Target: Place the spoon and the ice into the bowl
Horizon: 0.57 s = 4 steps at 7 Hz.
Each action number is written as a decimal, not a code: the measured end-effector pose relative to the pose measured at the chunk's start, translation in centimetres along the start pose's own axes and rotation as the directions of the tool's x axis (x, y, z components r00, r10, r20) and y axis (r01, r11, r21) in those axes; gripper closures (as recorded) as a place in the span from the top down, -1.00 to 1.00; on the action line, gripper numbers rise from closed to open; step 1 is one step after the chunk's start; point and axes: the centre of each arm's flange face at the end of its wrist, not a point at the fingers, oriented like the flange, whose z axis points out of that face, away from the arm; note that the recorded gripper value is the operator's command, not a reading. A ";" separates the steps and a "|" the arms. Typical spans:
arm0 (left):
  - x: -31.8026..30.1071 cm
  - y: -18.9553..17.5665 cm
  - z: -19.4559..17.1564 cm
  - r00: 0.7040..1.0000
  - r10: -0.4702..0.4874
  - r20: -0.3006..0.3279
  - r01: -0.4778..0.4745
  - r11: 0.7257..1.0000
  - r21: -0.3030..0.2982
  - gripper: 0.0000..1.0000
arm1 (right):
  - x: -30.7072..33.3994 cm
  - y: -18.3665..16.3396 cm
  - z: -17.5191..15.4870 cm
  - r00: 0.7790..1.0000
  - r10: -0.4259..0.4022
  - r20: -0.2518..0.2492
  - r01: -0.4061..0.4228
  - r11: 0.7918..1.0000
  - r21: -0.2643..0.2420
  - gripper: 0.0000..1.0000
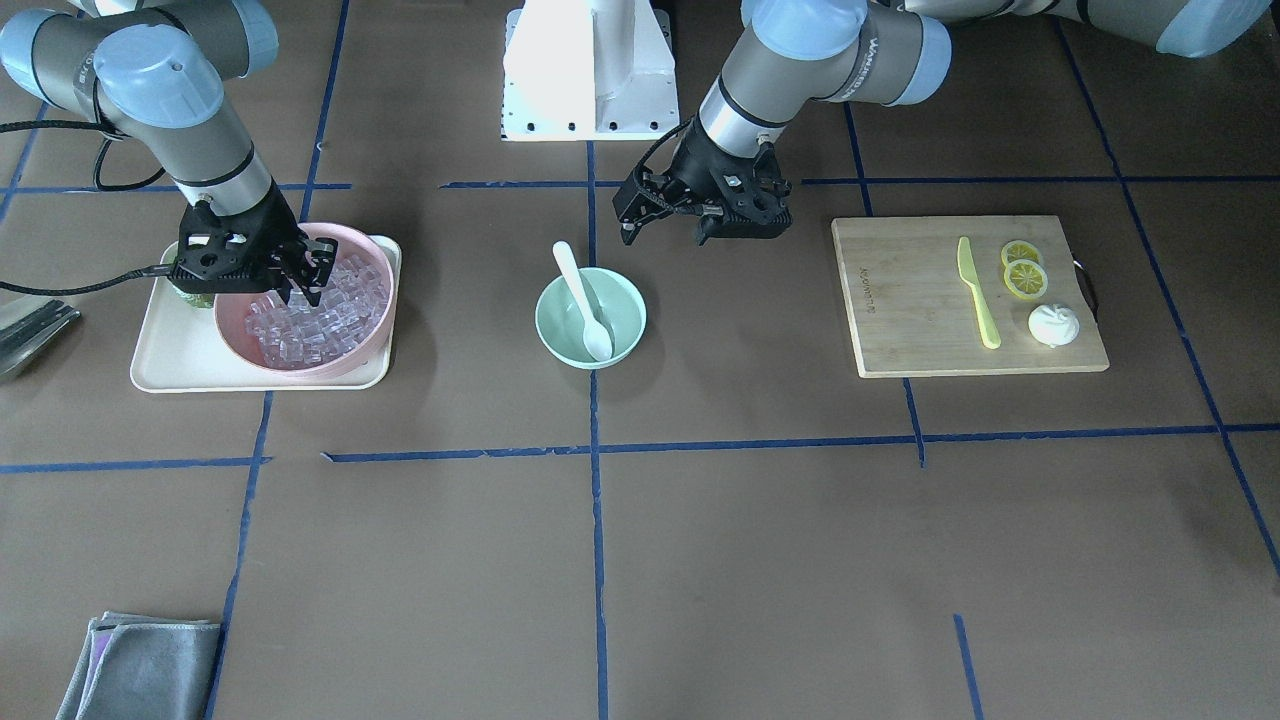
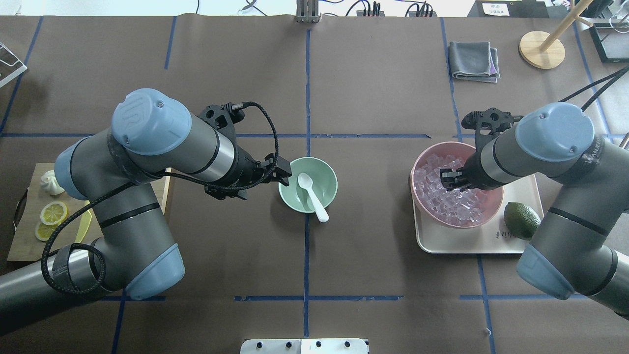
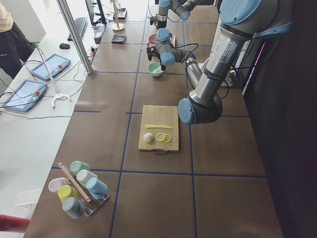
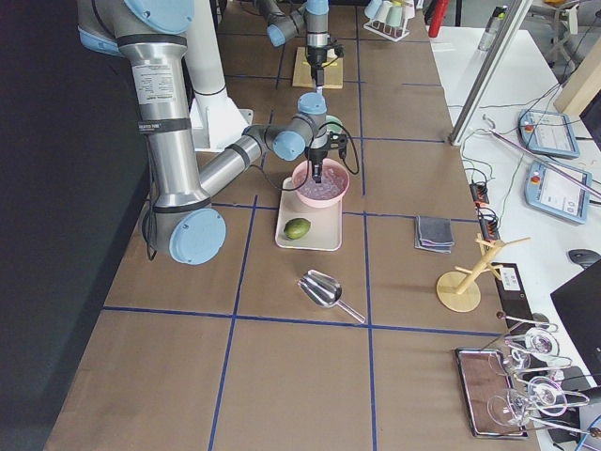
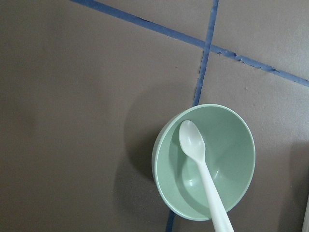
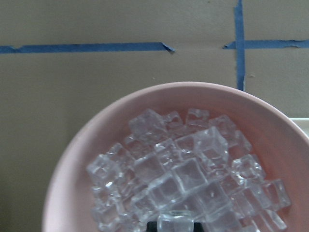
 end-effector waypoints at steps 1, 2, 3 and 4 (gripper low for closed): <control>-0.3 0.1 -0.6 1.000 0.003 -0.006 -0.003 1.000 0.003 0.98 | -2.0 -0.4 -1.1 0.999 0.002 0.035 -0.003 1.000 0.014 -0.99; -1.4 0.4 -1.7 1.000 0.009 -0.013 -0.009 1.000 0.006 0.98 | -5.3 -0.4 -1.6 0.996 0.037 0.077 -0.038 0.999 0.015 -0.98; -2.6 0.6 -3.1 1.000 0.013 -0.022 -0.013 1.000 0.012 0.98 | -10.1 -0.3 -1.4 0.988 0.101 0.119 -0.101 0.995 -0.001 -0.97; -3.2 0.5 -4.0 1.000 0.012 -0.027 -0.012 1.000 0.017 0.98 | -14.3 -0.3 -0.8 0.977 0.156 0.143 -0.155 0.988 -0.021 -0.96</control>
